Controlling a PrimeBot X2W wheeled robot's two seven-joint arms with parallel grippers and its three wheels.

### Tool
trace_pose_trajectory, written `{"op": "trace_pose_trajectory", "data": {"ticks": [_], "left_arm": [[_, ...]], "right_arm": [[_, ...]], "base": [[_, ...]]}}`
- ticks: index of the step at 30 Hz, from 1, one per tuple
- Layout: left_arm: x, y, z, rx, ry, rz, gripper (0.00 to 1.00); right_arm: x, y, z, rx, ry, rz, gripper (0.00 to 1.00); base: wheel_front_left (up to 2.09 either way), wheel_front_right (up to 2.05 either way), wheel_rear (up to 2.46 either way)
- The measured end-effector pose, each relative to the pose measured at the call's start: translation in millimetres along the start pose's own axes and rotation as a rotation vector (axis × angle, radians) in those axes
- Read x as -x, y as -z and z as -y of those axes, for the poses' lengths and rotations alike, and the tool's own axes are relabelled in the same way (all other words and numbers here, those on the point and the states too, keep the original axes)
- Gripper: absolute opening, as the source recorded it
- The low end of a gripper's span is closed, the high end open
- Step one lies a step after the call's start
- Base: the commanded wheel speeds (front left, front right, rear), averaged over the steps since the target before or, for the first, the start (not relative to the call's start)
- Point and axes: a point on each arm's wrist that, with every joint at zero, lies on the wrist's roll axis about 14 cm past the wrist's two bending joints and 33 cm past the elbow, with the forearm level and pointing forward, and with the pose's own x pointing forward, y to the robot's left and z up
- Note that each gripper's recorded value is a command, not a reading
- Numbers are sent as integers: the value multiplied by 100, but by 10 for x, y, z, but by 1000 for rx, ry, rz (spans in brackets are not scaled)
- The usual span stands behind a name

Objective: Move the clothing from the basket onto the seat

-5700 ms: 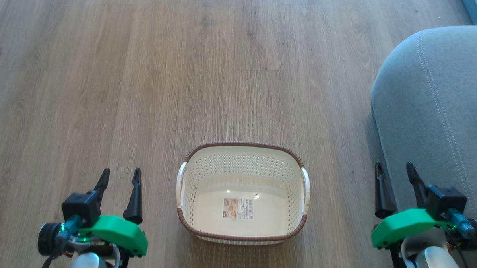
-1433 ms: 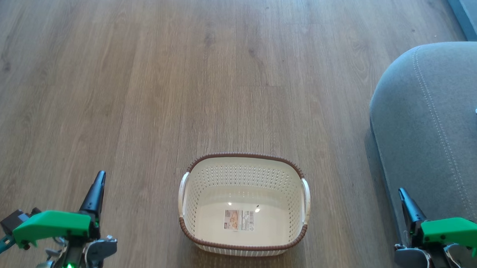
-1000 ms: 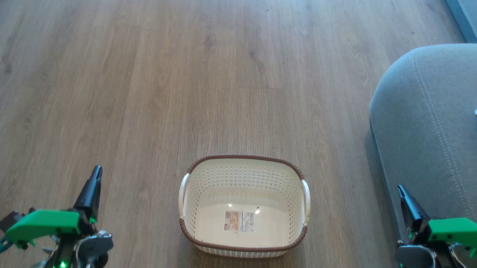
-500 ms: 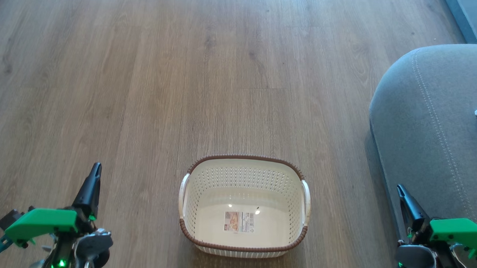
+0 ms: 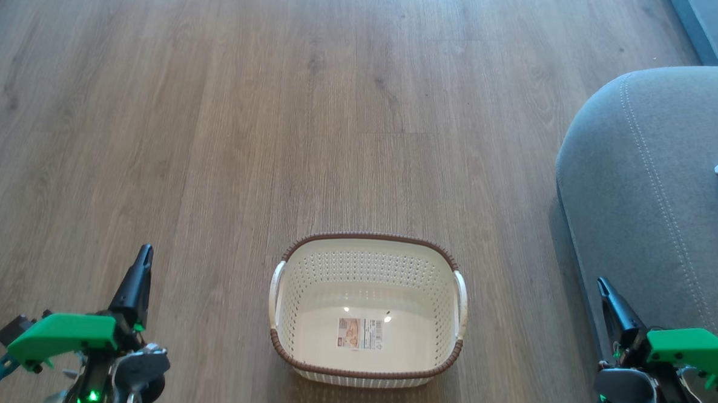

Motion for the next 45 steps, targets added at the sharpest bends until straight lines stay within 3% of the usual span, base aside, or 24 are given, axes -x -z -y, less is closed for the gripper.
{"op": "trace_pose_trajectory", "data": {"ticks": [45], "left_arm": [[0,0,0,0,0,0,0]], "right_arm": [[0,1,0,0,0,0,0]], "base": [[0,0,0]]}}
